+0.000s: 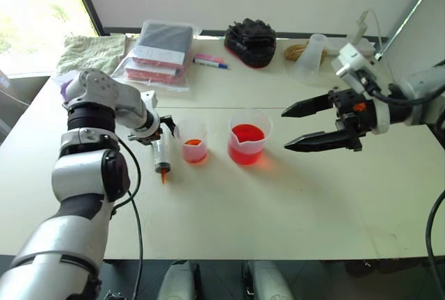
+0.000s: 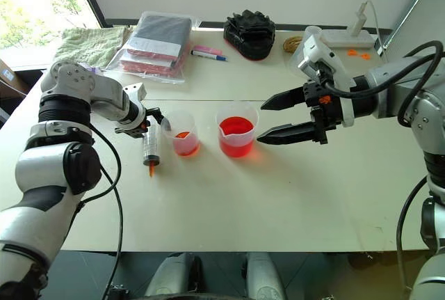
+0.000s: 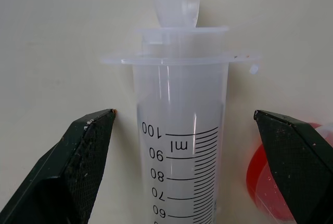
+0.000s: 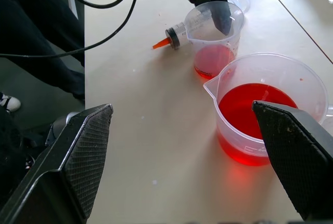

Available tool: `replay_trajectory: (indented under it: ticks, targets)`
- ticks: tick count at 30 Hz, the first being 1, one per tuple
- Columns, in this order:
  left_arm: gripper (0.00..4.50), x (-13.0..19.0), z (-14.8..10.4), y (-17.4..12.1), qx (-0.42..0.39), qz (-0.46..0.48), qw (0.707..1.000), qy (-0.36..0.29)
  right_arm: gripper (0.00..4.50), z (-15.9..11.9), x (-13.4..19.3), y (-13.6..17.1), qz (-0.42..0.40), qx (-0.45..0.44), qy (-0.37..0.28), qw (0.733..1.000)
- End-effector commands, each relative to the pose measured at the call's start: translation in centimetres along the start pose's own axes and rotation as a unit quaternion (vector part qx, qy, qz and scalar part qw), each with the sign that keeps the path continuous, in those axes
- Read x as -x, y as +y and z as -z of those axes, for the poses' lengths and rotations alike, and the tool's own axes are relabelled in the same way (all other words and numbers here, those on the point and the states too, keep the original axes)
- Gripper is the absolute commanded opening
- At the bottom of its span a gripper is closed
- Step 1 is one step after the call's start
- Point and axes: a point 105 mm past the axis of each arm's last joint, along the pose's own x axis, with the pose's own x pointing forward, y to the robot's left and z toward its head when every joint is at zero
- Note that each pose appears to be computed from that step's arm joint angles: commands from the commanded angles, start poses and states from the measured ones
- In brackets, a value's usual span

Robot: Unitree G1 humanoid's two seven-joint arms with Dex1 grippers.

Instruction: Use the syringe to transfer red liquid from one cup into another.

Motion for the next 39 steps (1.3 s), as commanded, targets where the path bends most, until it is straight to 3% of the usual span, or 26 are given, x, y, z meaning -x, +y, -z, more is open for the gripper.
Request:
replay_trajectory:
  ticks: [1,2,5,11,19,27,33,39]
  targets:
    - [4.49,0.3,0.2,0.0,-0.004,0.006,1.000,-0.003,4.50,-1.0,0.5,0.2,0.010,0.032,-0.013,0.999]
    - [4.49,0.3,0.2,0.1,-0.006,0.006,1.000,-0.008,4.50,-1.0,0.6,0.2,0.011,0.033,-0.013,0.999]
    - [3.70,0.4,0.4,0.5,-0.005,0.001,1.000,-0.016,4.50,-1.0,0.5,0.1,0.011,0.036,-0.013,0.999]
    - [1.55,0.6,1.1,0.6,-0.015,0.010,0.999,-0.030,4.50,-1.0,0.5,0.0,0.011,0.039,-0.012,0.999]
    - [1.55,1.0,1.8,0.4,-0.021,0.018,0.998,-0.055,4.50,-1.0,0.5,0.0,0.010,0.041,-0.012,0.999]
    - [1.55,5.6,-1.8,1.7,0.006,0.036,0.988,-0.148,4.50,-1.2,0.6,-0.4,0.028,0.032,-0.035,0.999]
    - [1.55,11.2,-5.0,-1.9,-0.013,0.177,0.959,-0.221,4.50,-1.4,0.2,-0.6,0.045,0.027,-0.059,0.997]
    - [1.55,17.7,-7.0,-6.0,-0.101,0.272,0.912,-0.289,4.50,-1.5,-0.2,-0.3,0.065,0.028,-0.079,0.994]
